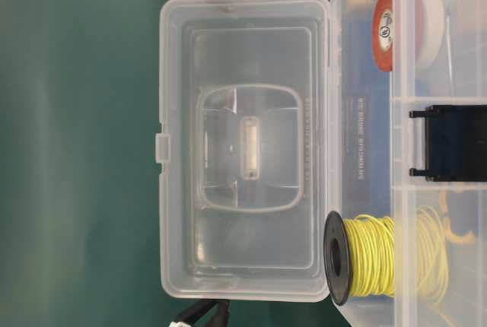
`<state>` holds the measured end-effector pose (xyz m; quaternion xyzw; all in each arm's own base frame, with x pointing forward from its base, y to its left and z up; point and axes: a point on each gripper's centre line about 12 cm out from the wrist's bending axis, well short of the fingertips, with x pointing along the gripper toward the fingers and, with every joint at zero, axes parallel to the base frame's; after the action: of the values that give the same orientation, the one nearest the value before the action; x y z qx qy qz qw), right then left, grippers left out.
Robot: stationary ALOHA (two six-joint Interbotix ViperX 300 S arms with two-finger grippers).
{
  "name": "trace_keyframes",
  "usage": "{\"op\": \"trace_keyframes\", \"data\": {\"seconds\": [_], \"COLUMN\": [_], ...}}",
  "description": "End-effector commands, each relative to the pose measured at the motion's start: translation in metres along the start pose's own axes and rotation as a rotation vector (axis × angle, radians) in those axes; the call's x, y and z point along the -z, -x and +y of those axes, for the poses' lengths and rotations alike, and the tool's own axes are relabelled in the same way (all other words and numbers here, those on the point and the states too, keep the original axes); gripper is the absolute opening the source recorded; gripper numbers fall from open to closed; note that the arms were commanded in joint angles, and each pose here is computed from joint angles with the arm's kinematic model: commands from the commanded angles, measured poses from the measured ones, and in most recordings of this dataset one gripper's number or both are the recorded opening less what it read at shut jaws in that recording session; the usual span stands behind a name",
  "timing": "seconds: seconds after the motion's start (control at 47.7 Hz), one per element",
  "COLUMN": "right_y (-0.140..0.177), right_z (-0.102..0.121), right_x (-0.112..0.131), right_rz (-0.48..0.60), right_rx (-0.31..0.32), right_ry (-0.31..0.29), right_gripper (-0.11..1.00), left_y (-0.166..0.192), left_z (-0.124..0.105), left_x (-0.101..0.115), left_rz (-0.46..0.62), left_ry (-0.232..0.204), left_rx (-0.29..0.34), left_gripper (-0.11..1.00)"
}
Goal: Open the tool box with both arms.
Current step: 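Release the lid with both grippers, leaving it open behind the box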
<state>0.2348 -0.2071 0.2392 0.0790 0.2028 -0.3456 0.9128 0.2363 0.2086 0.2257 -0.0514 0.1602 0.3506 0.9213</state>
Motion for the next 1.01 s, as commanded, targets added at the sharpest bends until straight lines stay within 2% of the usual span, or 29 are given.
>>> {"op": "trace_keyframes", "data": {"seconds": [0.0, 0.44, 0.671, 0.985], "right_y": [-0.004, -0.005, 0.013, 0.045], "right_z": [0.007, -0.002, -0.017, -0.027], "right_x": [-0.021, -0.020, -0.010, 0.004], "right_rz": [-0.057, -0.046, -0.032, -0.034], "right_rx": [-0.020, 0.005, 0.050, 0.090], "right_ry": [0.012, 0.001, -0.020, -0.039], "right_gripper": [0.80, 0.80, 0.80, 0.80], "left_y": [-0.005, -0.007, 0.005, 0.028], "left_z": [-0.005, 0.005, 0.022, 0.023], "left_x": [-0.023, -0.018, -0.006, 0.005], "left_rz": [-0.063, -0.040, 0.006, 0.006], "left_ry": [-0.006, 0.004, 0.021, 0.026], "left_rx": [0.016, -0.014, -0.065, -0.073], "left_gripper": [0.88, 0.88, 0.88, 0.88]}}
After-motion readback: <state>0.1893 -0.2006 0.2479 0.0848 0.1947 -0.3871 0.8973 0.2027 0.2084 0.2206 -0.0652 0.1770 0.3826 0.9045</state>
